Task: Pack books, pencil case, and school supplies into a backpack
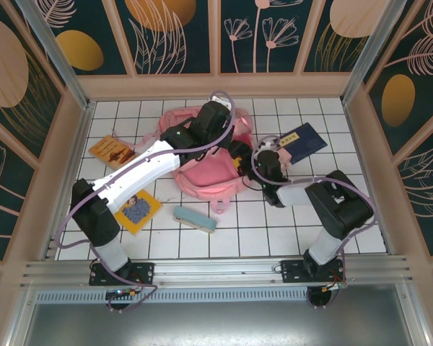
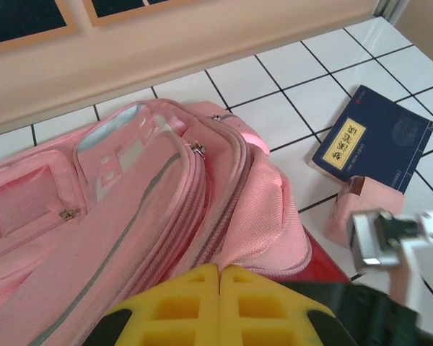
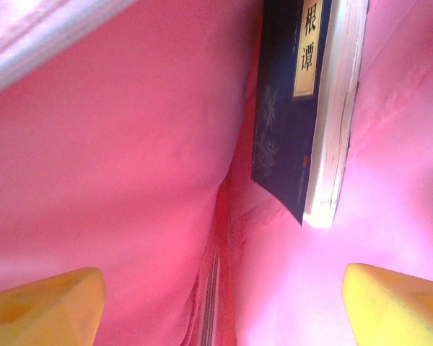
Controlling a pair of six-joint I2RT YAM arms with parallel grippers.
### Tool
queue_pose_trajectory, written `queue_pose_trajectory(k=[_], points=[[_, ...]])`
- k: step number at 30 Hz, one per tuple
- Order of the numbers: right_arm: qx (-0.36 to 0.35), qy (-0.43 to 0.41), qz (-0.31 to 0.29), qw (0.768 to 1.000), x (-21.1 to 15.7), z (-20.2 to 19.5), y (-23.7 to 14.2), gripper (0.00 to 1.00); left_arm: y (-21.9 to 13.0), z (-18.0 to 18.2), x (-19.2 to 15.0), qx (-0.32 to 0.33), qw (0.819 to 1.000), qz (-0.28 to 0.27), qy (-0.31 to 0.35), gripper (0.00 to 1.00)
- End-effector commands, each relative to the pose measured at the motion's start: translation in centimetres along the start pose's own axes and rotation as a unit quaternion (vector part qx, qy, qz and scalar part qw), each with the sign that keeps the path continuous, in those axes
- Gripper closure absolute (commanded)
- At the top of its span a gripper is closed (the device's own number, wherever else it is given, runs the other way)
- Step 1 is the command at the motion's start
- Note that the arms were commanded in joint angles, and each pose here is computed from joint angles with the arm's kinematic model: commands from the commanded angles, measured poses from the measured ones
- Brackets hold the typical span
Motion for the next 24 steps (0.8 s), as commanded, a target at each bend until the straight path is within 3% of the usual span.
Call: queue_pose_trajectory(k=[1,12,17,24], points=[[0.011,-0.022,0.0,1.0,-0.4,0.9,-2.9,0.16,1.0,1.1,1.5,0.018,0.999,-0.043,-0.027,1.0],[-0.028,-0.1,-0.022,0.994,-0.5,-1.0,-11.0,0.15,3.8,0.6,0.2,0.005,0.999,-0.022,-0.033,1.0],[-0.004,-0.115,-0.008,0.993,-0.1,-0.7,-10.7,0.18,4.6,0.2,0.0,-0.002,0.999,-0.018,-0.034,1.0],[-0.007,-0.128,0.024,0.991,-1.1,-0.9,-10.1,0.26,7.5,1.7,-1.1,0.065,0.998,-0.009,0.006,1.0]])
Point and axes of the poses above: each hand's point on the last joint's axis, 136 mm out from that joint toward the fingers, its own y axis out along the fingers, its own z axis along the line the jaws close on, x = y × z, the point moved 7 cm from there along -y, back along the fingers, and after that the axes turned 10 degrees about -y, right-handed, at the moved point
